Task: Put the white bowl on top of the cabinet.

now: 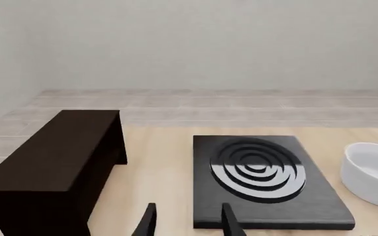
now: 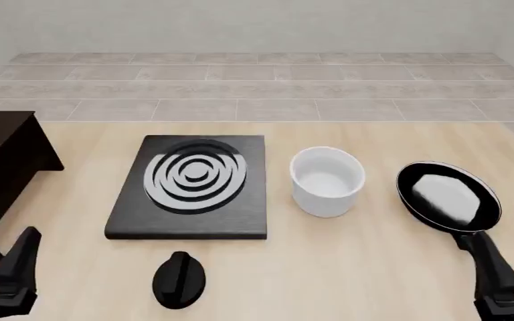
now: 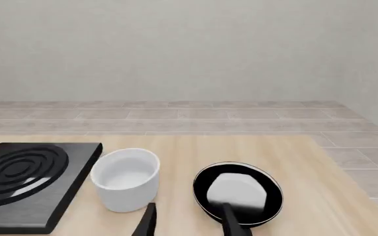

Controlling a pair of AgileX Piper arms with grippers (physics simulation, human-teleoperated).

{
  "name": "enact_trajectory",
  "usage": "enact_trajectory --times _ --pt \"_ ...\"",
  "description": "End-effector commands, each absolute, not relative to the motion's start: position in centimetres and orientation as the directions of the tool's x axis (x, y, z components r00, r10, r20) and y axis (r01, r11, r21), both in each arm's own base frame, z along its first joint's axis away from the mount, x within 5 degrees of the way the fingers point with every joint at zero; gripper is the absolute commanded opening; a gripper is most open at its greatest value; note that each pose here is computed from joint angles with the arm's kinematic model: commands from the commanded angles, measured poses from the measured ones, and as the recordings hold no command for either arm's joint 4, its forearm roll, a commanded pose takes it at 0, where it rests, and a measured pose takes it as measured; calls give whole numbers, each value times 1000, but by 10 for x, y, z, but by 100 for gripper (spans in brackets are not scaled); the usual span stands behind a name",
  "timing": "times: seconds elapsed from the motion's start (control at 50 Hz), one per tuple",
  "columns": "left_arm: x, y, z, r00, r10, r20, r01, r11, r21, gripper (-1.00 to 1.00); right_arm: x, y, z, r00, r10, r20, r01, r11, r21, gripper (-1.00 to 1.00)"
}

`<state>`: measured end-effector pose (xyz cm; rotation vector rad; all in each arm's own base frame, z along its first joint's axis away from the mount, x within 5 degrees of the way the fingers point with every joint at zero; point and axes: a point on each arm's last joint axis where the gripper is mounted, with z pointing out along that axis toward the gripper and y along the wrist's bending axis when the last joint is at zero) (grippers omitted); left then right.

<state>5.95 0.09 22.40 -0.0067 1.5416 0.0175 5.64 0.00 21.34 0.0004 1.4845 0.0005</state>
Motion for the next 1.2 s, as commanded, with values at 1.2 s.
enact_trajectory --times 1.2 --pt "167 -94 349 -83 84 -993 492 870 32 100 56 0 214 84 2 -996 -1 1000 2 100"
